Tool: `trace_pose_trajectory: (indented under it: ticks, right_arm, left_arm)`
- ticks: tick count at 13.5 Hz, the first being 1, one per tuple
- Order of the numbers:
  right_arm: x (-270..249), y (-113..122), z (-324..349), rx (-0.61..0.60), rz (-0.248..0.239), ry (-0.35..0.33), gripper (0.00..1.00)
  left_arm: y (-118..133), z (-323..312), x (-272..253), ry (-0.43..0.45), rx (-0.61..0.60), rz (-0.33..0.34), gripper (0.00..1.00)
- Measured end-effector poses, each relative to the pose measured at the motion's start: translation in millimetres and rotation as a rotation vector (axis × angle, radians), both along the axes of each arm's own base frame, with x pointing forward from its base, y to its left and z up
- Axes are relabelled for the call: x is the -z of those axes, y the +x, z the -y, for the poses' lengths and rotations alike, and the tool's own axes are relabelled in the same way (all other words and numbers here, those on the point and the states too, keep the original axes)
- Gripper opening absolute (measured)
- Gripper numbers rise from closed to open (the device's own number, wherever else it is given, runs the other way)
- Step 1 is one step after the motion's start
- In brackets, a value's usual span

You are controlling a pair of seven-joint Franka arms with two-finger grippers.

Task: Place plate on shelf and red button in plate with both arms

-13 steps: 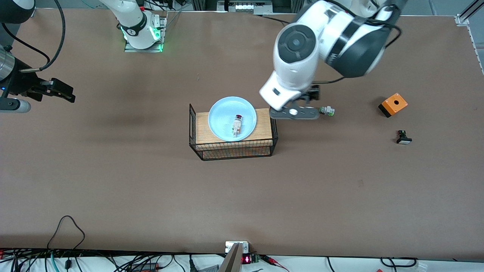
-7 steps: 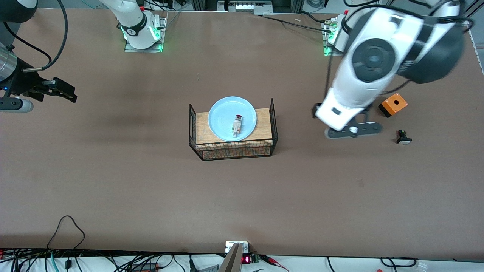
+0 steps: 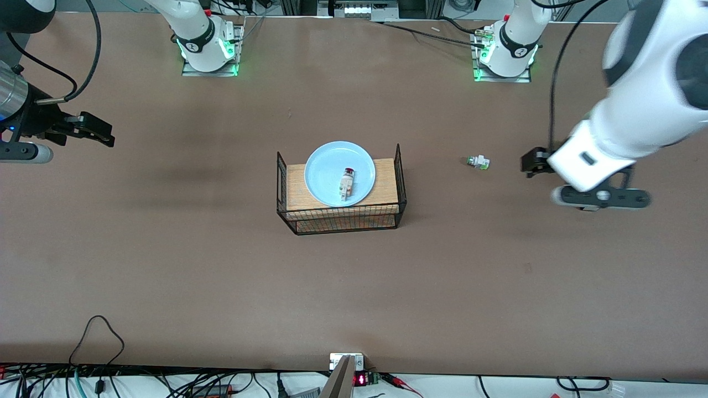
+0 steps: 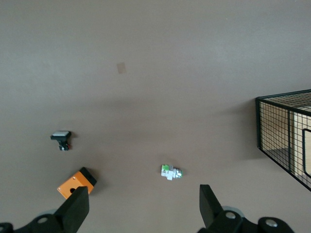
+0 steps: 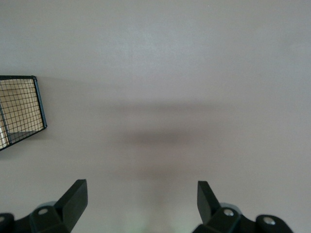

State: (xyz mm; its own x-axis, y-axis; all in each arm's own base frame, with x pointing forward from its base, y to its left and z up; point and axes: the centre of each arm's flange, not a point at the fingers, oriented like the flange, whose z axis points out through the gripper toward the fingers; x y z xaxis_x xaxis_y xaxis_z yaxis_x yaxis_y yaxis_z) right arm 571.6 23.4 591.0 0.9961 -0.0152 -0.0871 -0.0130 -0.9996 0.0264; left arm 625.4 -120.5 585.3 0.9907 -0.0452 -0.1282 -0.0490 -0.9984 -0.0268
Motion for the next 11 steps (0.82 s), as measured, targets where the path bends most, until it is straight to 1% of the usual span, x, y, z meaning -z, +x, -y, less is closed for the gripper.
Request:
trace_pose_trajectory:
  ticks: [1,2,3,4,5,6,7,8,10,11]
  right_arm:
    - [3,1,0,0.001,-0.007,-0.001,1.00]
    - [13,5,1,0.003,-0.024,-0.002,1.00]
    - [31,11,1,0.005,-0.058,-0.005,1.00]
    - [56,19,2,0.007,-0.103,-0.009,1.00]
    - [81,29,4,0.011,-0.134,-0.012,1.00]
    - [99,38,7,0.017,-0.148,-0.015,1.00]
    - [107,45,12,0.025,-0.150,-0.016,1.00]
    - [103,49,16,0.032,-0.139,-0.016,1.00]
    - [83,52,17,0.034,-0.100,-0.014,1.00]
    - [76,51,17,0.034,-0.089,-0.013,1.00]
  left_arm:
    - [-4,-21,0,-0.024,-0.012,-0.018,1.00]
    - [-11,-40,2,-0.029,-0.016,-0.030,1.00]
    - [-16,-56,1,-0.027,-0.015,-0.022,1.00]
    - [-22,-69,-1,-0.026,-0.016,0.003,1.00]
    - [-29,-79,-1,-0.024,-0.018,0.021,1.00]
    - [-39,-86,0,-0.020,-0.022,0.022,1.00]
    - [-48,-90,1,-0.016,-0.024,0.024,1.00]
    - [-56,-95,-3,-0.013,-0.023,0.033,1.00]
    - [-68,-105,-8,0.010,-0.001,0.045,1.00]
    - [-70,-110,-8,0.016,0.002,0.057,1.00]
